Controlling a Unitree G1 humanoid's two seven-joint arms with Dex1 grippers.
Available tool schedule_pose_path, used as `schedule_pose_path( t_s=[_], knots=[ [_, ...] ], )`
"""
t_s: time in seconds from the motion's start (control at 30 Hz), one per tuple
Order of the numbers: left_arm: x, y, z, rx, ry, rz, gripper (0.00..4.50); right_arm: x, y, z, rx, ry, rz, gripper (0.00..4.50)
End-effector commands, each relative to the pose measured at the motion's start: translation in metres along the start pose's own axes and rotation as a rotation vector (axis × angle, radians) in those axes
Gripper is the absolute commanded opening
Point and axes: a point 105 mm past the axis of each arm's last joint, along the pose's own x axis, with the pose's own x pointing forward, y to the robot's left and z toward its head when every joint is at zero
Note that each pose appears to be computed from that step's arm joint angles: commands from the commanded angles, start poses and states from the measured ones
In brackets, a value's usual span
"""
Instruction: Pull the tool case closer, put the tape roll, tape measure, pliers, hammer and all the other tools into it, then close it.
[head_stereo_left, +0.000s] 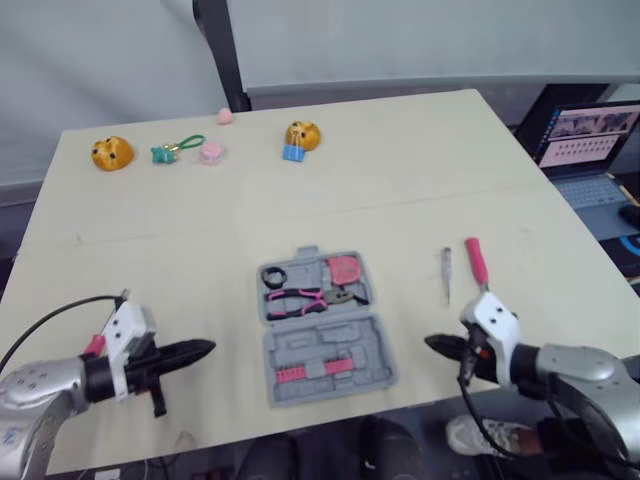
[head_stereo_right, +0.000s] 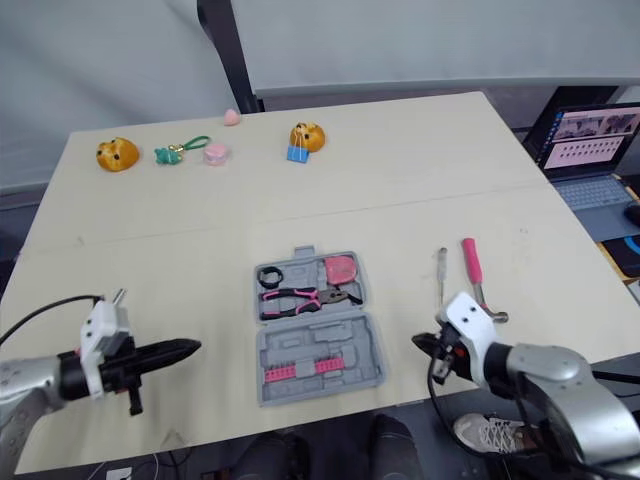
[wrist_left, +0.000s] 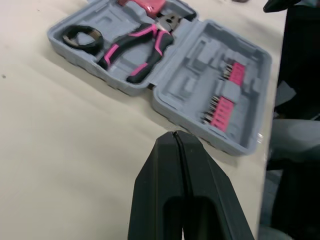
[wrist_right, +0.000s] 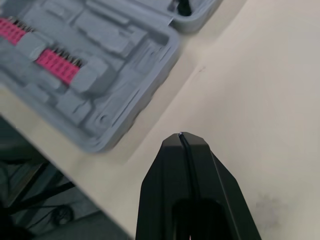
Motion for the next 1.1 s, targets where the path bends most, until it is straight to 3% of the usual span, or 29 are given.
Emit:
schedule_pose_path(
  t_s=[0.03, 0.27, 0.37, 0.57, 0.6, 1.1],
  knots=[
    [-0.01, -0.016, 0.004, 0.035, -0.055, 0.009, 0.01, -0.015, 0.023, 0.003, 0.01, -0.018, 0.109, 0.0],
    [-0.025, -0.049, -0.038, -0.065, -0.029, 0.048, 0.01, -0.025, 0.039, -0.003, 0.098, -0.032, 0.144, 0.0],
    [-0.028, -0.058, -0.049, -0.106, -0.019, 0.058, 1.3, -0.029, 0.039, -0.011, 0.12, -0.008, 0.136, 0.83],
    [-0.033, -0.053, -0.06, -0.102, -0.033, 0.139, 4.47, -0.044, 0.022, -0.023, 0.155, 0.004, 0.062, 3.96],
    [-0.035, -0.05, -0.062, -0.115, -0.037, 0.165, 4.5, -0.047, 0.016, -0.024, 0.151, -0.001, 0.035, 4.46],
    [-0.041, -0.046, -0.079, -0.097, -0.067, 0.182, 4.5, -0.049, 0.003, -0.026, 0.126, -0.013, -0.01, 4.49]
  ],
)
